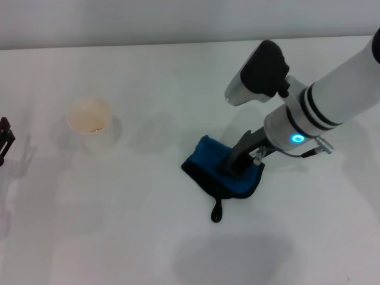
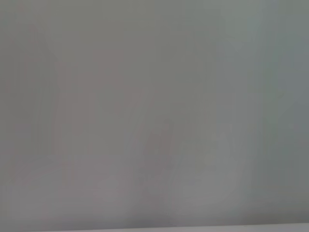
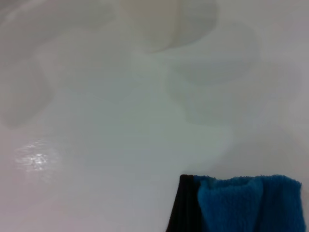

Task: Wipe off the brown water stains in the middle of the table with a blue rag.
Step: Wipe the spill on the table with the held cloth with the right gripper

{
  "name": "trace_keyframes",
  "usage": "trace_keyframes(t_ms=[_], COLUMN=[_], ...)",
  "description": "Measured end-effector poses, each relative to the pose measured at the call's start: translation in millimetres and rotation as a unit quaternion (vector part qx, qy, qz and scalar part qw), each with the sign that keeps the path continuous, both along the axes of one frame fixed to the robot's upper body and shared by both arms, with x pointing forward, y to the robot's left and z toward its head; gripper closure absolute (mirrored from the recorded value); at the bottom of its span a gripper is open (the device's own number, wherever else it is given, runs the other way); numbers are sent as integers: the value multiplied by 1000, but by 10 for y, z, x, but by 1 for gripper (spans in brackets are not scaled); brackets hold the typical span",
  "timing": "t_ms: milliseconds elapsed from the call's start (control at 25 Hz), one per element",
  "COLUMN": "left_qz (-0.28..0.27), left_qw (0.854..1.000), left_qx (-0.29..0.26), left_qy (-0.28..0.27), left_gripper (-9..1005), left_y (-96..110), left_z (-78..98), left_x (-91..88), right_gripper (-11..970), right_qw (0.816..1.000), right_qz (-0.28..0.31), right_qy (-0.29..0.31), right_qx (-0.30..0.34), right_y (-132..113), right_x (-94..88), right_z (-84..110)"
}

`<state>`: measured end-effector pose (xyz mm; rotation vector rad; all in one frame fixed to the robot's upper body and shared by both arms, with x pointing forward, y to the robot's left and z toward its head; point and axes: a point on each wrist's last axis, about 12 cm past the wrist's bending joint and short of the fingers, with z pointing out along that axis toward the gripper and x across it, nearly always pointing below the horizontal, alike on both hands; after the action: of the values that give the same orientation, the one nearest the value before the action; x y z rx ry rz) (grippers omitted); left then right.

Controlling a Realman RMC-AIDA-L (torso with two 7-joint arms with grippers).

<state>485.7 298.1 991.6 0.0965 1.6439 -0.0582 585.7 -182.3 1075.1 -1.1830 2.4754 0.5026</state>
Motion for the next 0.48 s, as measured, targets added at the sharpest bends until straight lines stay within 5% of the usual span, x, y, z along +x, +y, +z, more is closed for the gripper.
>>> trace_keyframes(t_ms=[480], left_qz=[-1], left_qw=[1000], left_qx=[-4], left_qy=[-1], left_gripper=[102], left_y=[-6], left_z=[8], left_x=[14], right_gripper=[878], right_qw=[995], right_qz=[80], right_qy=[60], right_qx=[-2], right_y=[91], right_x=[-268], right_z=[168])
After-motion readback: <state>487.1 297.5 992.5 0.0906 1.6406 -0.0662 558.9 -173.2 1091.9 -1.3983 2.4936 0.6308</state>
